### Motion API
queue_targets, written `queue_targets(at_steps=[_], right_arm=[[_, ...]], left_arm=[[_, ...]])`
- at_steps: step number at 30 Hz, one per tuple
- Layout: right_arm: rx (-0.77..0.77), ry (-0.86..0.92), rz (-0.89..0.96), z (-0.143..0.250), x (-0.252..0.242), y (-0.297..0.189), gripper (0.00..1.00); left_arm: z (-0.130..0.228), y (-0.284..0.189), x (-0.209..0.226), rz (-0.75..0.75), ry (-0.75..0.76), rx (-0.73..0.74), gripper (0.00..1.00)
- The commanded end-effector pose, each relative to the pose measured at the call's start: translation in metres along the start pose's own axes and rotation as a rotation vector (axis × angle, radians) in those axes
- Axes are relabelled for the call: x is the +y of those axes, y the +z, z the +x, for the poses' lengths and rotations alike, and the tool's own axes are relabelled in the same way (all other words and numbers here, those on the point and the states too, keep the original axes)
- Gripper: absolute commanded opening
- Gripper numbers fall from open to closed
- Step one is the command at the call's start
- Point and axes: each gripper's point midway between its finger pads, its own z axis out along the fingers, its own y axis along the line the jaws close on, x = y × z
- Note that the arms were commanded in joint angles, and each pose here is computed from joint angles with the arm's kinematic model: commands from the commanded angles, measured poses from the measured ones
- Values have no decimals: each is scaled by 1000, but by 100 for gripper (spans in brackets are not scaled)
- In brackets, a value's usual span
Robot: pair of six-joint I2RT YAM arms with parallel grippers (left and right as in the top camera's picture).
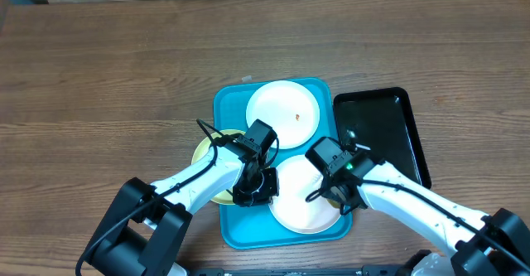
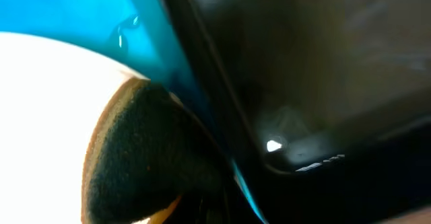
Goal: Clean dirty plates on tray and stack at the side
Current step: 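Scrub the lower white plate with the sponge in right gripper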
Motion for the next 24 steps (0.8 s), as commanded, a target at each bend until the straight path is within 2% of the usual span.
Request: queue_targets(at_steps=[1,7,12,18,24], right_arm=[[-132,23,46,-36,-4,-21,4],[-188,-10,-24,-52,8,-58,4],[-224,23,-46,-71,-4,-72,4],[-222,107,-8,-108,-44,-60,4],[-135,145,-112,-121,-52,-27,4]], left_arm=[[-2,2,15,-73,-36,-18,4],[-2,2,16,-75,-36,-20,4],[-2,2,16,-75,-35,-20,4],[-2,2,15,-72,-34,-19,4],[-3,1,9,-45,12,-20,4]])
